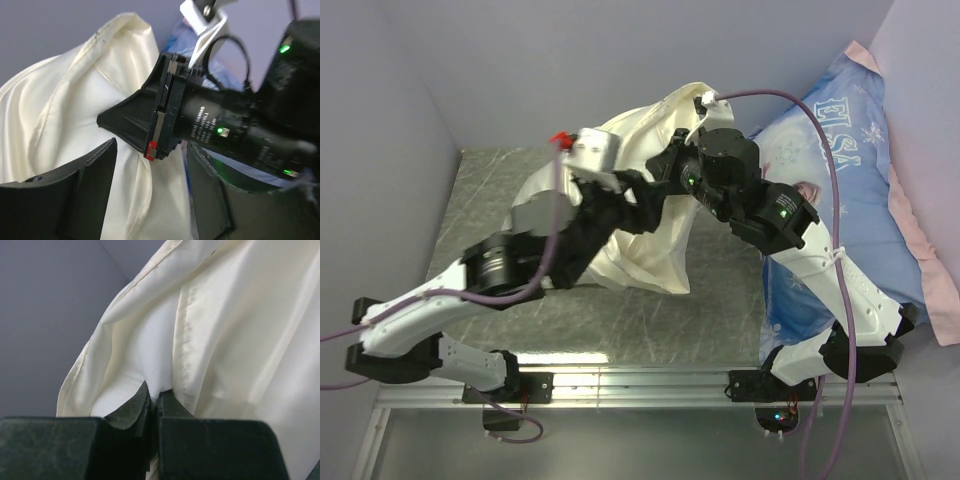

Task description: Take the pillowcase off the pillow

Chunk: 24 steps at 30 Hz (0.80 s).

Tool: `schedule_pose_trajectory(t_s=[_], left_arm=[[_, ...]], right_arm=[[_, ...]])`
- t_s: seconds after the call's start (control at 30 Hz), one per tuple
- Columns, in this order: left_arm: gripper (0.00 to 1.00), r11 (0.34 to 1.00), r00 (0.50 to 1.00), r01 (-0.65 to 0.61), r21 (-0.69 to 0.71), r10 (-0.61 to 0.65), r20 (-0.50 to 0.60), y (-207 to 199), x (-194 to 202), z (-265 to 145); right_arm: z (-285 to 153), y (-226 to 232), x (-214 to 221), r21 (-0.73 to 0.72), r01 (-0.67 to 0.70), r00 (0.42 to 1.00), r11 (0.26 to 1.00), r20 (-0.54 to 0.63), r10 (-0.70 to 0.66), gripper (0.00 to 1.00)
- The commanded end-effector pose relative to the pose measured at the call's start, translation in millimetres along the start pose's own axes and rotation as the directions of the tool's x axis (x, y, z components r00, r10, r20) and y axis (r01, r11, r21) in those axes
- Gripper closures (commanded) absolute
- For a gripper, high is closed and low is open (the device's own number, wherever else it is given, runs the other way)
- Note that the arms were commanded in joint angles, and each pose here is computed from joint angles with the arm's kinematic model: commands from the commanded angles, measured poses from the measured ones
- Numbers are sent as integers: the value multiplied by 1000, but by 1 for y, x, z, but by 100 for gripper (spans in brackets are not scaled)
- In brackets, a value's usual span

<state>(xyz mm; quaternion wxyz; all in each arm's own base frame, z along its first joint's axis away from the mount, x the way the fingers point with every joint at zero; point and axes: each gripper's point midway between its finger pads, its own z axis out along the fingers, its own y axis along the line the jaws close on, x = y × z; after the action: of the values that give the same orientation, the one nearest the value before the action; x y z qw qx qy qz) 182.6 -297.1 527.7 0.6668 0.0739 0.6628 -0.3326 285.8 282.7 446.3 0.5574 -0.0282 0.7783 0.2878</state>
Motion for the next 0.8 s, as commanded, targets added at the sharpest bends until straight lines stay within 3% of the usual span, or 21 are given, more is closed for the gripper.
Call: schedule_pose_trajectory(t_s=[0.0,0.23,0.53,0.77], left_arm=[[37,991,985,-126,-40,120,-124,10,29,14],[43,986,980,-117,-119,95,-174,33,42,21],[36,978,985,-101,-183,72,-159,56,43,12],[33,983,976,-126,-135,99,-193,47,54,24]], right_arm=[[-21,19,-47,-88,-52,986,995,153,65,100],[-25,19,-53,-86,-50,984,995,166,64,100],[-26,22,-52,-101,-55,984,993,162,71,100],[-26,22,-53,-103,-55,985,993,160,71,100]])
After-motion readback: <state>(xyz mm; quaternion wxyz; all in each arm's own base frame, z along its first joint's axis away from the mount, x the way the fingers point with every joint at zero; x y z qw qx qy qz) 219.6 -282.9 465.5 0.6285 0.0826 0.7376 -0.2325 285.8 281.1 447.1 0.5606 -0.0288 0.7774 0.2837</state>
